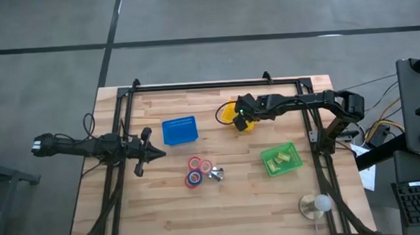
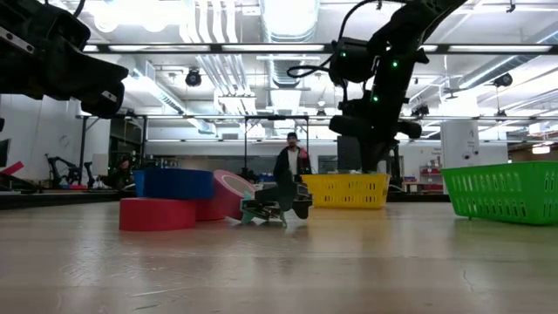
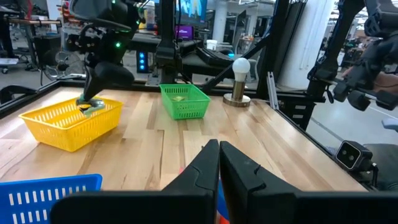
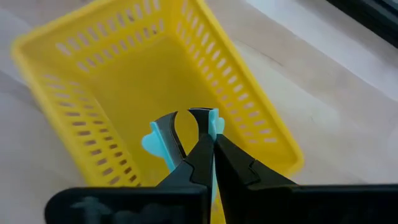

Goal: Pick and place Stapler, Stapler remover, tape
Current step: Put the top blue staple remover into the yellow bin

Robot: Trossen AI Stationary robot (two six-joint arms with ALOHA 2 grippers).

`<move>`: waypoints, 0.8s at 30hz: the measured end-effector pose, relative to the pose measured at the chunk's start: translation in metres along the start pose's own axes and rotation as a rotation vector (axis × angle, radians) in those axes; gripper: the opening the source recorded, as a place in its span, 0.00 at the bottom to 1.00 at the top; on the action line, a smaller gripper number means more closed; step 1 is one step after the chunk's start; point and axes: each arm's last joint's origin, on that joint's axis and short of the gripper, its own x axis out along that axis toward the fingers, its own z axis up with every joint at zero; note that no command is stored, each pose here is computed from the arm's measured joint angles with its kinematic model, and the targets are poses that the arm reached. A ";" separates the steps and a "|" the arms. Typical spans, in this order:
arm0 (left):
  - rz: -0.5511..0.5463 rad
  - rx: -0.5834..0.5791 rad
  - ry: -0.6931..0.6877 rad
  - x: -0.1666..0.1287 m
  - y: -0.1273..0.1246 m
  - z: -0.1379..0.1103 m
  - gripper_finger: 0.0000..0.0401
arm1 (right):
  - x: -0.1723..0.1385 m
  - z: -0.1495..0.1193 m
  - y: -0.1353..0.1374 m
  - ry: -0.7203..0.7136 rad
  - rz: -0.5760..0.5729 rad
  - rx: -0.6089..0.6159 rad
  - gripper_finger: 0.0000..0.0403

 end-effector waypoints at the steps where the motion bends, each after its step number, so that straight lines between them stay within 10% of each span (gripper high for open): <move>1: 0.000 0.000 0.000 0.000 0.000 0.000 0.04 | 0.001 -0.001 -0.001 0.005 -0.001 0.003 0.02; 24: 0.000 0.000 0.000 0.000 0.000 0.000 0.04 | 0.005 -0.003 -0.002 -0.003 0.007 -0.015 0.15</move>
